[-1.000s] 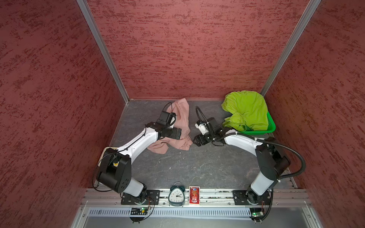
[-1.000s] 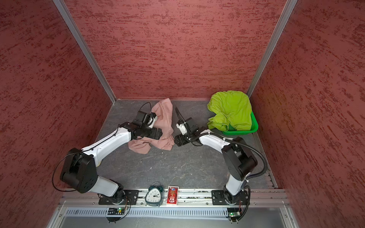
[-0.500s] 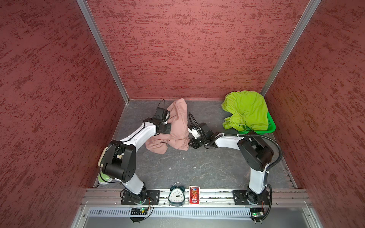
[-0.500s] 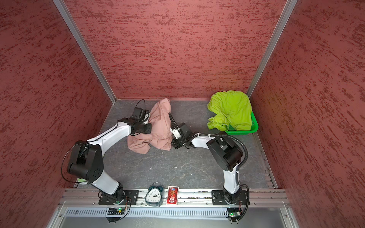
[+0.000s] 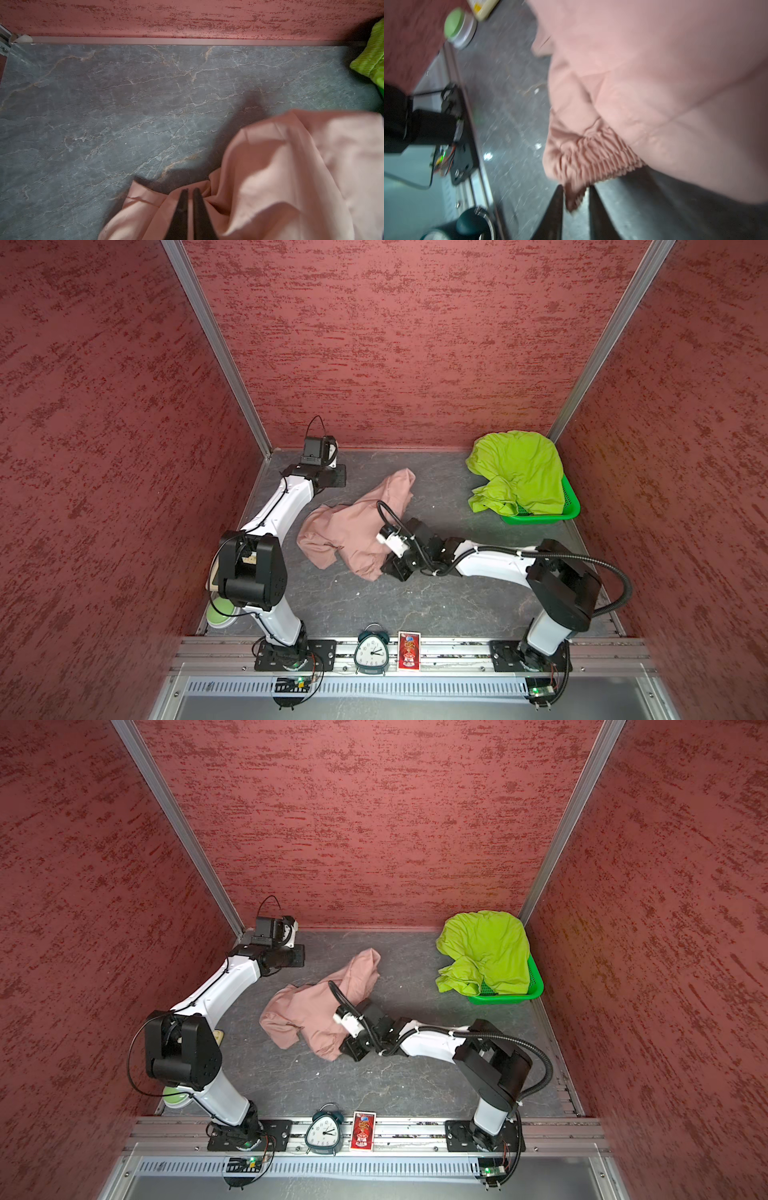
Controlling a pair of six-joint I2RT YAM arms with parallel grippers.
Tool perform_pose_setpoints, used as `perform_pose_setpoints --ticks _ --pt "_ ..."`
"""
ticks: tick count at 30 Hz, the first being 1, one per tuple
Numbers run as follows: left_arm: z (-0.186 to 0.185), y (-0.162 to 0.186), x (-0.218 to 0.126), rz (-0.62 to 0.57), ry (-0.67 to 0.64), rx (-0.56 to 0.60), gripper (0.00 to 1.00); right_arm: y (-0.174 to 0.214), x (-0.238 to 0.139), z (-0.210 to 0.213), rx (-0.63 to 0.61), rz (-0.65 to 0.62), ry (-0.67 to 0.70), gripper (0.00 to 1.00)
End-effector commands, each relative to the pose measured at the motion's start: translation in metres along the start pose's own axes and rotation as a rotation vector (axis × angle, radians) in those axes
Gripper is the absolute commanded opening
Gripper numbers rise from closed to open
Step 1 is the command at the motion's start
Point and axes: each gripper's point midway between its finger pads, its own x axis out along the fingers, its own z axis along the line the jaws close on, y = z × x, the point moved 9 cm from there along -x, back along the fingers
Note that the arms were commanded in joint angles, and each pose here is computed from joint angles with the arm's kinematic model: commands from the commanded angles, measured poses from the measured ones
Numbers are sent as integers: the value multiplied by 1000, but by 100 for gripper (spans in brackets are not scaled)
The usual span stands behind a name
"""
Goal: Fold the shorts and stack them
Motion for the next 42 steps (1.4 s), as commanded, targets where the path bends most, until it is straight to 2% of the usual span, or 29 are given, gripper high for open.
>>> perform_pose_setpoints --ticks 1,3,5,7,10,14,18,24,29,34,37,39,42 --pt "0 -6 -25 -37 54 -15 72 -35 -17 25 -81 -92 -94 55" --pt "-3 0 -42 -46 77 -39 85 -58 -31 30 -129 -198 -52 66" --pt "-9 15 -58 -32 107 -73 97 -78 -44 24 -129 -263 4 66" --pt "-17 39 -71 -10 136 -126 99 -90 -56 3 -72 -283 94 66" --pt "-28 76 -87 23 159 -173 98 -85 -78 -30 24 -289 215 66" --pt "-21 109 -104 50 139 -250 97 -61 -91 -46 85 -186 336 70" --pt "-15 126 -114 53 134 -308 97 -35 -88 -39 150 -82 264 71" --pt "-14 142 -103 98 153 -360 99 -6 -79 -25 250 -39 189 75" --pt "-14 146 -104 91 169 -370 99 -8 -44 -9 257 -104 35 81" --pt "-13 149 -109 91 166 -370 99 -24 -13 -10 221 -140 -27 81" --pt "-11 150 -112 83 159 -373 99 -38 -1 -12 195 -170 -41 70" --pt "-9 150 -114 84 157 -376 99 -49 7 -14 185 -179 -41 57" --pt "-8 150 -117 83 149 -378 99 -63 13 -15 156 -192 -23 31"
